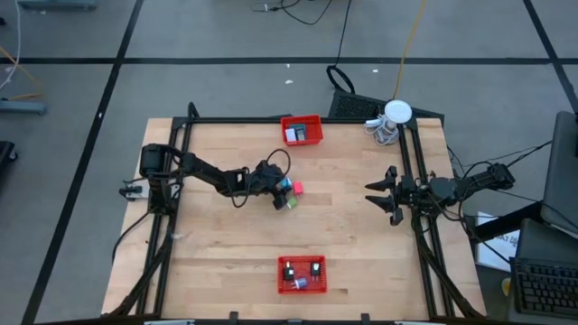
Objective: Pick & Place Office items
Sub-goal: Put the blue charger adapter into the bottom orange bin
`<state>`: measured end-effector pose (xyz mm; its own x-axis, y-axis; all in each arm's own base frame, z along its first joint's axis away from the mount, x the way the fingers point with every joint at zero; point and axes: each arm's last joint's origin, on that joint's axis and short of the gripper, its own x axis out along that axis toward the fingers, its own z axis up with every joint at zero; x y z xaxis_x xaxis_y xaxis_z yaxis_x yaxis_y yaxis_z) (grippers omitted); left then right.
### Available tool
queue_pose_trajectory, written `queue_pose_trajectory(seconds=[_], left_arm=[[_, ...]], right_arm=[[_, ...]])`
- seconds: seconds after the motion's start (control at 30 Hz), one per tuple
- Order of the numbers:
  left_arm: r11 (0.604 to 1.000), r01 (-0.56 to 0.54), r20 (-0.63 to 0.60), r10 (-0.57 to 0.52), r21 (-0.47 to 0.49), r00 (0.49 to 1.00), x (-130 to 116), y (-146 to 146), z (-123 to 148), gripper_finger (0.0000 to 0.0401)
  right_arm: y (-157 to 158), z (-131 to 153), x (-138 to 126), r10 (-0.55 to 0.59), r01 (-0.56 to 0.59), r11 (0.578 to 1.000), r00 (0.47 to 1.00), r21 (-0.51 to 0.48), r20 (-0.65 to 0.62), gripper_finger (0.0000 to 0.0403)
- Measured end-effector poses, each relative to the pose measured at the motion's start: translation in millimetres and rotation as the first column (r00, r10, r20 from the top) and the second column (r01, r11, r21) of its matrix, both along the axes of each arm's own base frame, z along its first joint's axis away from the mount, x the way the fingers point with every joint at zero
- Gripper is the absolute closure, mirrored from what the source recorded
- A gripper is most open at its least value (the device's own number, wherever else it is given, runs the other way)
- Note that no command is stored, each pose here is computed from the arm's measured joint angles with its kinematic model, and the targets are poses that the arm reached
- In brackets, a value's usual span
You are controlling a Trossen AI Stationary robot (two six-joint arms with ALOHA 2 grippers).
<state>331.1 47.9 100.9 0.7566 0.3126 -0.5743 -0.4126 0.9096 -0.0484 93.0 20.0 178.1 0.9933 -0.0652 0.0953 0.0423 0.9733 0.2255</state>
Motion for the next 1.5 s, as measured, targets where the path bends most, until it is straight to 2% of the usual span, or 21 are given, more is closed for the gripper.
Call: queue_pose_trajectory(seconds=[0.3,0.9,1.5], left_arm=[[1.000,0.001,0.029,-0.001,0.006,1.000,1.6,0.2,2.4,0.0128],[0.997,0.038,-0.021,-0.037,0.065,0.999,0.3,0.2,0.4,0.0128],[0.998,0.044,-0.011,-0.043,0.043,0.999,0.5,-0.2,0.6,0.0128]], right_arm=[[0.0,0.0,0.0,0.000,0.000,1.000,1.000,0.000,0.000,0.0238],[0.0,0.1,0.0,0.001,-0.001,1.000,1.000,0.001,0.001,0.0238],[0.0,0.0,0.0,0.000,0.000,1.000,1.000,0.000,0.000,0.0238]])
